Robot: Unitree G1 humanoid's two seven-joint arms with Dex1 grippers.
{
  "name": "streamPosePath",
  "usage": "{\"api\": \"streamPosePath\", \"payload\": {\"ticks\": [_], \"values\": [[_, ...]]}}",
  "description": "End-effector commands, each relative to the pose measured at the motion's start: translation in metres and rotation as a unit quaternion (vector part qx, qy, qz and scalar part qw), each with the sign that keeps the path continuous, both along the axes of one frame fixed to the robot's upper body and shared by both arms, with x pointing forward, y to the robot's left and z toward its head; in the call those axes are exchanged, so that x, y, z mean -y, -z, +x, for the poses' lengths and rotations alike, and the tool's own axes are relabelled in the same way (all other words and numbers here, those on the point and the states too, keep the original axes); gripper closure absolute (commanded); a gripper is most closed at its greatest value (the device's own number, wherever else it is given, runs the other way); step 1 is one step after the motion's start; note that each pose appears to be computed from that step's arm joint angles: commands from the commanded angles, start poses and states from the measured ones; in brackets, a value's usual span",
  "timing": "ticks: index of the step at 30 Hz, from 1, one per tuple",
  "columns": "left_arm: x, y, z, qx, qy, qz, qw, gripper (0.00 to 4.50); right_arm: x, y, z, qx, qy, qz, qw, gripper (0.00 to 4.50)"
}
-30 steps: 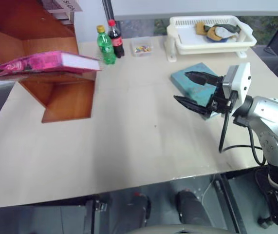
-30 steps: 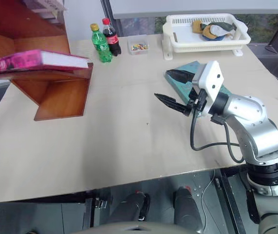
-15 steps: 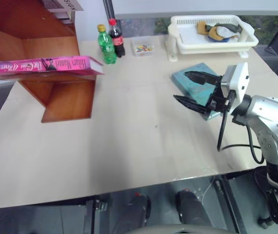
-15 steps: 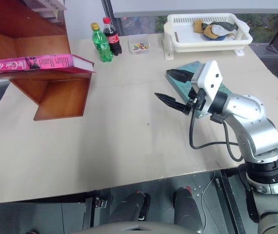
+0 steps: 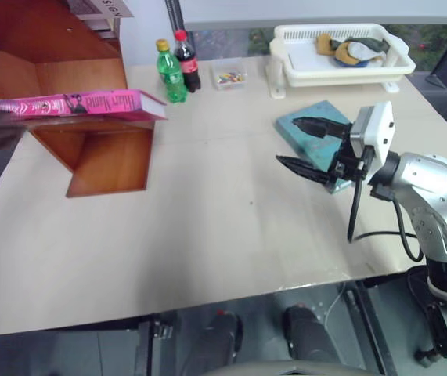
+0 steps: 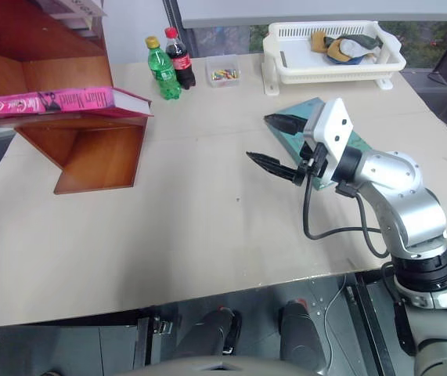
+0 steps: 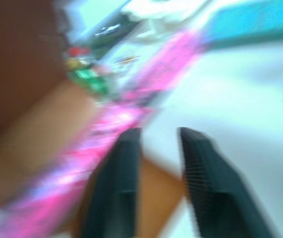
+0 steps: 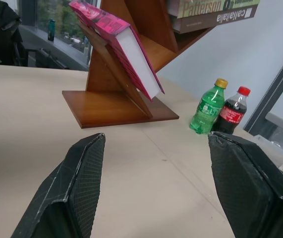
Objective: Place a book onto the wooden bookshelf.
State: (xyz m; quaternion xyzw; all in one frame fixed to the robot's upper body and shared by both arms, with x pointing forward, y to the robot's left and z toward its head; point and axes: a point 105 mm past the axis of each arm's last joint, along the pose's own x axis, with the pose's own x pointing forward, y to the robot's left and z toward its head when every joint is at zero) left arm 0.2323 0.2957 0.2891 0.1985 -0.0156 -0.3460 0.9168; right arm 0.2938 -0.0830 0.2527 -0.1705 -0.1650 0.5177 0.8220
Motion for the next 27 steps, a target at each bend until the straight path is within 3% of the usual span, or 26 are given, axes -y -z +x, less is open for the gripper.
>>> {"api": "streamPosePath", "payload": {"ticks": [1, 5, 8, 12, 16, 25, 27], "values": [[0.063, 0.023, 0.001, -0.003, 0.052, -0.067, 0.996, 4.45, 0.001, -0.01, -0.007, 0.025, 0.003, 0.002, 1.0, 1.1], [0.143, 0.063, 0.037, 0.039, 0.018, -0.177, 0.983, 4.45, 0.004, -0.004, -0.01, 0.021, 0.029, 0.0, 0.999, 1.1], [0.178, 0.068, 0.065, 0.063, -0.028, -0.236, 0.969, 4.45, 0.007, 0.001, -0.013, 0.016, 0.048, -0.001, 0.999, 1.1], [0.206, 0.072, 0.101, 0.097, -0.089, -0.241, 0.961, 4.45, 0.012, 0.003, -0.015, 0.013, 0.074, -0.004, 0.997, 1.1], [0.184, 0.054, 0.135, 0.17, -0.23, -0.278, 0.917, 4.45, 0.017, 0.002, -0.016, 0.015, 0.096, -0.006, 0.995, 1.1], [0.131, 0.022, 0.149, 0.259, -0.38, -0.321, 0.828, 4.45, 0.017, 0.002, -0.016, 0.014, 0.106, -0.003, 0.994, 1.1], [0.125, 0.018, 0.151, 0.262, -0.381, -0.33, 0.823, 4.45, 0.017, 0.001, -0.016, 0.014, 0.106, -0.002, 0.994, 1.1]]}}
